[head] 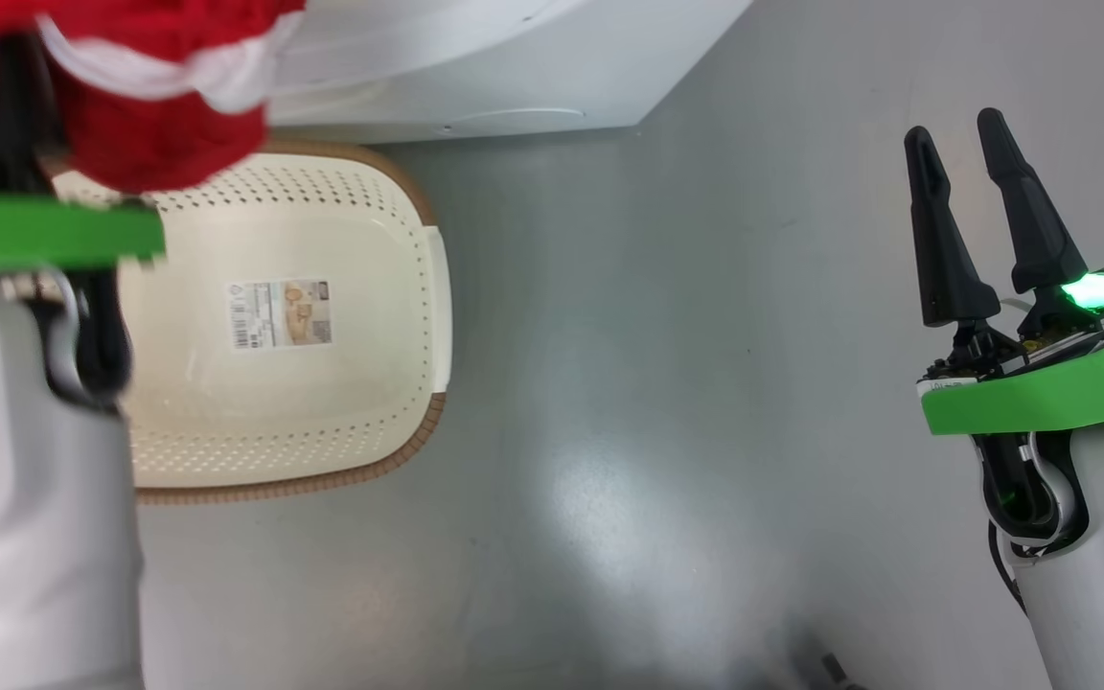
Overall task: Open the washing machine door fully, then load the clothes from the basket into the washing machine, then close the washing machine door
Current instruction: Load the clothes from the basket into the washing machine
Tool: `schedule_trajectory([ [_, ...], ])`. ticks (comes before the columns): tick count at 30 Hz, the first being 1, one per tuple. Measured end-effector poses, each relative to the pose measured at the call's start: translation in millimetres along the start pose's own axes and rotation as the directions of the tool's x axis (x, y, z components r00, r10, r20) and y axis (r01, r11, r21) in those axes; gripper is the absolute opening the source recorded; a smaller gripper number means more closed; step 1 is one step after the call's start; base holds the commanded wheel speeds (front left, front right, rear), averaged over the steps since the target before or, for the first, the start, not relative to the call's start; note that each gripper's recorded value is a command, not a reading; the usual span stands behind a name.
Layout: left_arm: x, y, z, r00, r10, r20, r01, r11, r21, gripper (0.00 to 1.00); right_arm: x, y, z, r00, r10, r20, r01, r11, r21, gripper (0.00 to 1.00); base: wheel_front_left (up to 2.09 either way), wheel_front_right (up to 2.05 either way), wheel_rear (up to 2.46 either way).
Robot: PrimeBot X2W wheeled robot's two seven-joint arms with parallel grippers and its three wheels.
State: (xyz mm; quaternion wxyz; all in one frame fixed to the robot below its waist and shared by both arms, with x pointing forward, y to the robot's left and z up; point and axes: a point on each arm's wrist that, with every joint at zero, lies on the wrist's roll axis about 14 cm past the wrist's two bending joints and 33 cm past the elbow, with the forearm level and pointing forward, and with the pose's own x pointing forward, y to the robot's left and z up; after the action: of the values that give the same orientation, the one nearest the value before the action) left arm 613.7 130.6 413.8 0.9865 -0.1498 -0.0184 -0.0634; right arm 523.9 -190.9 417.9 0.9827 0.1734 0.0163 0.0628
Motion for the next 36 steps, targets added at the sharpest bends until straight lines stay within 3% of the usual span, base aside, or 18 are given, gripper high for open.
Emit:
schedule_trajectory([
  [20,138,-37,1,0.992,-0.123,0.007,0.121,0.989,0.089,0.00,-9,-37,-21,0.993,-0.108,-0.040,0.107,0.994,-0.020,1.00,0.00,0.00,0.00],
  [25,155,-56,37,0.973,-0.174,0.151,0.145,0.973,0.181,0.00,-12,-47,-28,0.989,-0.132,-0.058,0.130,0.991,-0.034,1.00,0.00,0.00,0.00],
  [29,155,-62,69,0.945,-0.155,0.290,0.114,0.982,0.152,0.00,-15,-52,-32,0.987,-0.147,-0.070,0.145,0.989,-0.041,1.00,0.00,0.00,0.00],
  [31,154,-57,57,0.954,-0.131,0.269,0.096,0.986,0.138,0.00,-16,-53,-32,0.986,-0.151,-0.070,0.148,0.988,-0.042,1.00,0.00,0.00,0.00],
  [32,153,-54,45,0.964,-0.121,0.238,0.091,0.987,0.132,0.15,-16,-53,-32,0.986,-0.152,-0.070,0.149,0.988,-0.043,1.00,0.00,0.00,0.00],
  [34,148,-48,17,0.982,-0.101,0.159,0.082,0.989,0.124,1.00,-16,-52,-31,0.986,-0.149,-0.068,0.147,0.988,-0.041,1.00,0.00,0.00,0.00],
  [36,145,-42,0,0.991,-0.085,0.102,0.072,0.990,0.122,1.00,-15,-50,-32,0.987,-0.144,-0.068,0.142,0.989,-0.036,1.00,0.00,0.00,0.00],
])
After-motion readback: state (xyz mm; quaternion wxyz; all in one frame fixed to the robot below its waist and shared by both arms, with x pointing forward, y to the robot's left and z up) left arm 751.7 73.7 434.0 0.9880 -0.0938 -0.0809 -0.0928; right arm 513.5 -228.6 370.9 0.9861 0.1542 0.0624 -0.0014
